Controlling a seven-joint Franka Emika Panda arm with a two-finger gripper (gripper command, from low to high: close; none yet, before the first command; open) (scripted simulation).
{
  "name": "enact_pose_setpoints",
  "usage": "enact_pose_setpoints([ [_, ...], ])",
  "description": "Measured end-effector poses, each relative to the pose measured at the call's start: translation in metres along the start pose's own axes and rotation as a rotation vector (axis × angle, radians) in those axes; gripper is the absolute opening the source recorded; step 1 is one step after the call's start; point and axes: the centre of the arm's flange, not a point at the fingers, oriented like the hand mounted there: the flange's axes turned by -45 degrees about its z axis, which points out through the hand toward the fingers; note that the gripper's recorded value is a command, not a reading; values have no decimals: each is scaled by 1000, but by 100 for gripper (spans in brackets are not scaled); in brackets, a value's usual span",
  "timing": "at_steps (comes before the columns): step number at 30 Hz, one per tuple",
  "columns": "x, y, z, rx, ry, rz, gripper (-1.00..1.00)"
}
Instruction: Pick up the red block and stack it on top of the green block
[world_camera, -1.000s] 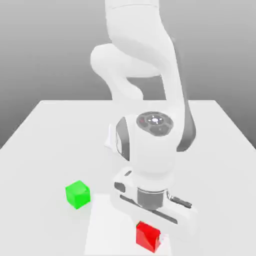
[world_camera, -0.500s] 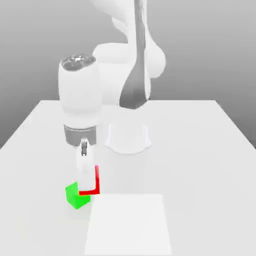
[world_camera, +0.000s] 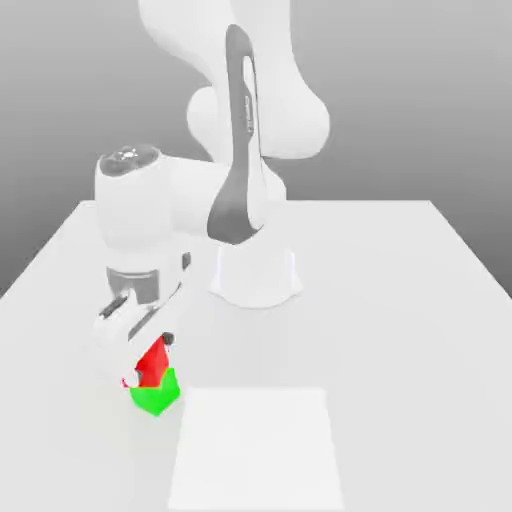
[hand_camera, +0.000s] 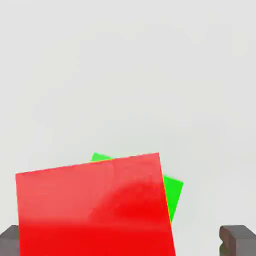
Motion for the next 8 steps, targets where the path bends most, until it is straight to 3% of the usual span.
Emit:
enact_pose_setpoints([
  [8,1,-1,-57,-1,2,1,100],
])
